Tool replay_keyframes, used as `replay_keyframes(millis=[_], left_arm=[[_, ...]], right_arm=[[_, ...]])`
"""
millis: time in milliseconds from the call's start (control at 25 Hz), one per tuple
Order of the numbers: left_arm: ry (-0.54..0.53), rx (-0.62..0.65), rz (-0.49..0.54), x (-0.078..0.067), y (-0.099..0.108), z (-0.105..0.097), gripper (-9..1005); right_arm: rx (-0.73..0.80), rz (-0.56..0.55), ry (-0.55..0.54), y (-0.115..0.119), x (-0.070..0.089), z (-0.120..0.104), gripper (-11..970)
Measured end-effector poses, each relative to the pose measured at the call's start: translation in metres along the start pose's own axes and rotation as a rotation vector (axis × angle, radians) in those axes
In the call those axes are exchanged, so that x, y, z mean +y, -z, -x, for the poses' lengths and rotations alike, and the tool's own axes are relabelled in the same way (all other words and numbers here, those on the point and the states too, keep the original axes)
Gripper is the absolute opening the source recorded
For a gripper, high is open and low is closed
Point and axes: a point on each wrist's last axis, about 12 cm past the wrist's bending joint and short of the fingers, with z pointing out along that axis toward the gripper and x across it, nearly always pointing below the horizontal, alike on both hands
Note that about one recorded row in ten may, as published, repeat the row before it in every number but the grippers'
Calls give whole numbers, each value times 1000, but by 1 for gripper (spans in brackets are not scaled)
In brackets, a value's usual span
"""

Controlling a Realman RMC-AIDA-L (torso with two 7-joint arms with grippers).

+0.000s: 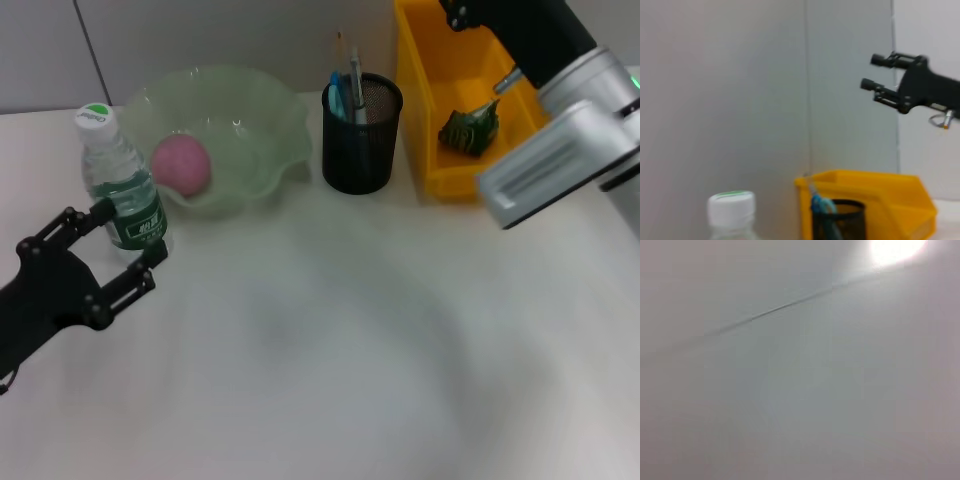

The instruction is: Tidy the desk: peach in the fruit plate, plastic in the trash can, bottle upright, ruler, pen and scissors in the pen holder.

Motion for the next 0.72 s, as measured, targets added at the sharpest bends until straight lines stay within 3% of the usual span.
replay_keyframes(millis=[40,160,200,240,360,400,480,560,600,640,680,720], left_arm=[[0,0,0,0,0,0,748],[10,-13,-39,-6,2,1,748],[14,-17,-47,-7,2,1,748],[14,-17,-47,-7,2,1,748],[32,-32,-83,-10,2,3,749],[51,-31,-118,-13,-1,4,749],[62,-28,-141,-15,-3,5,749],[85,-23,-183,-17,-6,6,749],[105,-14,-224,-19,-11,7,749],[105,-14,-224,-19,-11,7,749],[113,-8,-240,-20,-13,7,749],[133,6,-271,-21,-16,8,749]], right_arm=[[0,0,0,0,0,0,577],[3,-15,-390,3,-6,-4,584],[-1,-17,-680,5,-13,-8,587],[-1,-17,-680,5,-13,-8,589],[-13,21,-1058,11,-17,-10,627],[-17,107,-1234,17,-14,-6,660],[-15,159,-1281,19,-13,-4,726],[11,311,-1373,29,-9,2,759],[51,459,-1415,41,-4,6,759],[51,459,-1415,41,-4,6,759],[65,539,-1416,48,-3,8,759],[105,690,-1404,66,-5,9,759]])
